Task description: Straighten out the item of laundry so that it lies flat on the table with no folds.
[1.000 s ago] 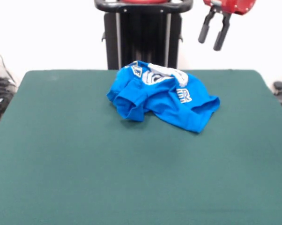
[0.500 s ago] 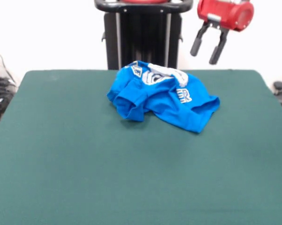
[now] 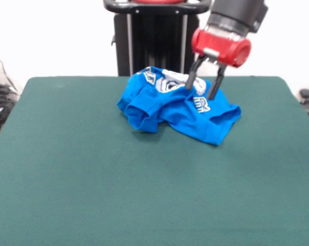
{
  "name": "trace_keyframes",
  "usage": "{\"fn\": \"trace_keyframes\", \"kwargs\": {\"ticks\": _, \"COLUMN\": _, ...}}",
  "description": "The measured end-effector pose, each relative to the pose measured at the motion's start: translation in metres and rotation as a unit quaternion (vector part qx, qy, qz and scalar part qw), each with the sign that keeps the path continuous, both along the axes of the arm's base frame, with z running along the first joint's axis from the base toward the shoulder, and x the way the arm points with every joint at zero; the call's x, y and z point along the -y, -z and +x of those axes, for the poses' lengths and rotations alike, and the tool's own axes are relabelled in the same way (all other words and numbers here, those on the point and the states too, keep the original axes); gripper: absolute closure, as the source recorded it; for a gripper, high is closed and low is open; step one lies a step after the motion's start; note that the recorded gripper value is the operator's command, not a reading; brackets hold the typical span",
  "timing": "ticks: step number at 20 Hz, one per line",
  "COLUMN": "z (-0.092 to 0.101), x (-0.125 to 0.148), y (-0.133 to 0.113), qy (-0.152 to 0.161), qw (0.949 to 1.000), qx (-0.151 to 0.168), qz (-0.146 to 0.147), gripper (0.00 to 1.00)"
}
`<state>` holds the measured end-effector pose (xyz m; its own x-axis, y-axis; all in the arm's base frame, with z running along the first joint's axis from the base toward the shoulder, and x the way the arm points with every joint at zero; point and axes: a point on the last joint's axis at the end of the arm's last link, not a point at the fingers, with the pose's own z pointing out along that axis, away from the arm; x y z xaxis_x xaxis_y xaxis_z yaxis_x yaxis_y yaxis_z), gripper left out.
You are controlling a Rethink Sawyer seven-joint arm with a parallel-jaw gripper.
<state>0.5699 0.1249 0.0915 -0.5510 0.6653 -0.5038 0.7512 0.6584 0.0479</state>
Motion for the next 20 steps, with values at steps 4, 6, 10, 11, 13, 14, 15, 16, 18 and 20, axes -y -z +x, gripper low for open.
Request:
{"fn": "trace_keyframes", "kwargs": {"ticks": 4, "z": 0.0, "x": 0.032, "y": 0.013, "qy": -0.009, "qw": 0.9999, "qx": 0.0, "qz": -0.01, "gripper": 0.0}}
{"fn": "trace_keyframes", "kwargs": {"ticks": 6, "z": -0.002, "x": 0.048, "y": 0.014, "qy": -0.012, "qw": 0.9998, "qx": -0.001, "qz": -0.019, "gripper": 0.0}}
{"fn": "trace_keyframes", "kwargs": {"ticks": 10, "z": -0.007, "x": 0.068, "y": 0.012, "qy": -0.02, "qw": 0.999, "qx": -0.004, "qz": -0.039, "gripper": 0.0}}
{"fn": "trace_keyframes", "kwargs": {"ticks": 11, "z": -0.011, "x": 0.077, "y": 0.011, "qy": -0.023, "qw": 0.9984, "qx": -0.007, "qz": -0.051, "gripper": 0.0}}
{"fn": "trace_keyframes", "kwargs": {"ticks": 13, "z": -0.013, "x": 0.079, "y": 0.012, "qy": -0.026, "qw": 0.9981, "qx": -0.009, "qz": -0.056, "gripper": 0.0}}
{"fn": "trace_keyframes", "kwargs": {"ticks": 14, "z": -0.016, "x": 0.082, "y": 0.014, "qy": -0.03, "qw": 0.9976, "qx": -0.011, "qz": -0.062, "gripper": 0.0}}
{"fn": "trace_keyframes", "kwargs": {"ticks": 15, "z": -0.019, "x": 0.084, "y": 0.017, "qy": -0.035, "qw": 0.9969, "qx": -0.013, "qz": -0.069, "gripper": 0.0}}
{"fn": "trace_keyframes", "kwargs": {"ticks": 16, "z": -0.022, "x": 0.086, "y": 0.019, "qy": -0.04, "qw": 0.9964, "qx": -0.015, "qz": -0.073, "gripper": 0.0}}
{"fn": "trace_keyframes", "kwargs": {"ticks": 18, "z": -0.026, "x": 0.087, "y": 0.026, "qy": -0.046, "qw": 0.9958, "qx": -0.019, "qz": -0.077, "gripper": 0.0}}
{"fn": "trace_keyframes", "kwargs": {"ticks": 20, "z": -0.03, "x": 0.088, "y": 0.036, "qy": -0.052, "qw": 0.9955, "qx": -0.023, "qz": -0.076, "gripper": 0.0}}
